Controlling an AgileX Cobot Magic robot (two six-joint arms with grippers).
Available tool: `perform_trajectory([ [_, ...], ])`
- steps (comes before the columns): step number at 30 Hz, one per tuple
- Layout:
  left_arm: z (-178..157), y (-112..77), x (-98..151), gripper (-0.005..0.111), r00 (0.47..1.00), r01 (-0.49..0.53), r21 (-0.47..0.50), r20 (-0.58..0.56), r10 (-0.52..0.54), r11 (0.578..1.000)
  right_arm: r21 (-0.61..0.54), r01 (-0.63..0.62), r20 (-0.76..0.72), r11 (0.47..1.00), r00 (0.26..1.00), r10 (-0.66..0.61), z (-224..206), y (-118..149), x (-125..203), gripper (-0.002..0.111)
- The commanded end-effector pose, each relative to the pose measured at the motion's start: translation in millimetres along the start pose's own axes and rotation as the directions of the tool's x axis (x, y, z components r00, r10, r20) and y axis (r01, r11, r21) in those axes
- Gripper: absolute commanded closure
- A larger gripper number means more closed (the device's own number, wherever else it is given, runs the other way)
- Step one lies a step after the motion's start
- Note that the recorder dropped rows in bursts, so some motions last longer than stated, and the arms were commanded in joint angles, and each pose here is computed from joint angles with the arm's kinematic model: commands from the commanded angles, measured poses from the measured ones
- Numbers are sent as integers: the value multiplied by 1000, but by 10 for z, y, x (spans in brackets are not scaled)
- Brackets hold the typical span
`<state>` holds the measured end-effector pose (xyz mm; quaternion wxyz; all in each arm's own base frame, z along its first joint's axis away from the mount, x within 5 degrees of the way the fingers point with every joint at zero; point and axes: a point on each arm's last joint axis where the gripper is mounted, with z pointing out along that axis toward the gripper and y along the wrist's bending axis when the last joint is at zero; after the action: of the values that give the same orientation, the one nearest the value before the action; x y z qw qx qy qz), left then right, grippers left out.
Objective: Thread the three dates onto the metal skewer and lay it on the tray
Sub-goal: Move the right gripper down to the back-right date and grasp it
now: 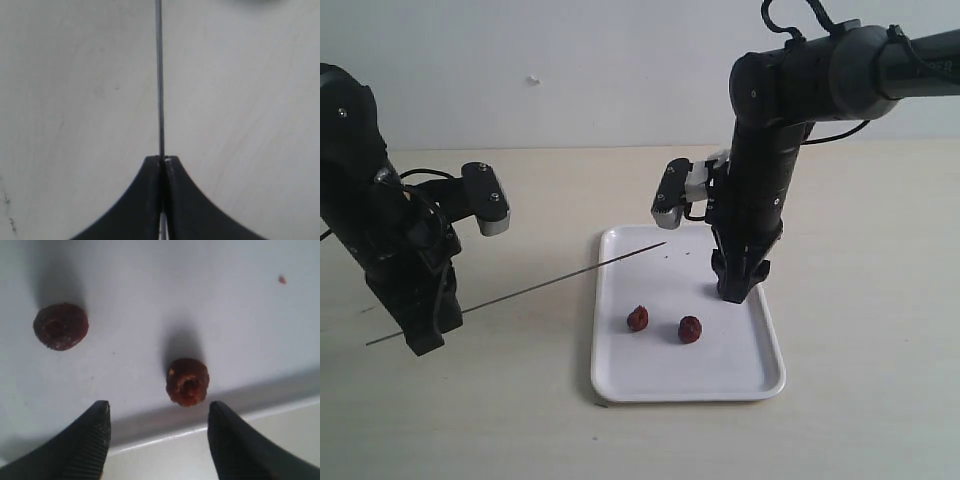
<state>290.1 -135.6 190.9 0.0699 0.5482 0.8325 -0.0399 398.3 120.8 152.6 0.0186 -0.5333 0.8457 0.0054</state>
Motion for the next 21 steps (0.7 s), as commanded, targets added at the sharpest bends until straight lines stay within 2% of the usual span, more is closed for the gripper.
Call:
perform_trajectory([
  [1, -21, 8, -5, 107, 1000, 9, 0, 5, -9, 1000, 29, 3, 30, 1000, 1000, -4, 55, -46, -48, 49],
  [9, -21, 9, -6, 107, 1000, 9, -2, 6, -9, 1000, 41, -3, 27, 999, 1000, 2, 274, -102, -79, 49],
  [21, -21, 9, -8, 107, 1000, 10, -2, 9, -10, 1000, 51, -1, 32, 999, 999, 0, 346, -123, -93, 51],
])
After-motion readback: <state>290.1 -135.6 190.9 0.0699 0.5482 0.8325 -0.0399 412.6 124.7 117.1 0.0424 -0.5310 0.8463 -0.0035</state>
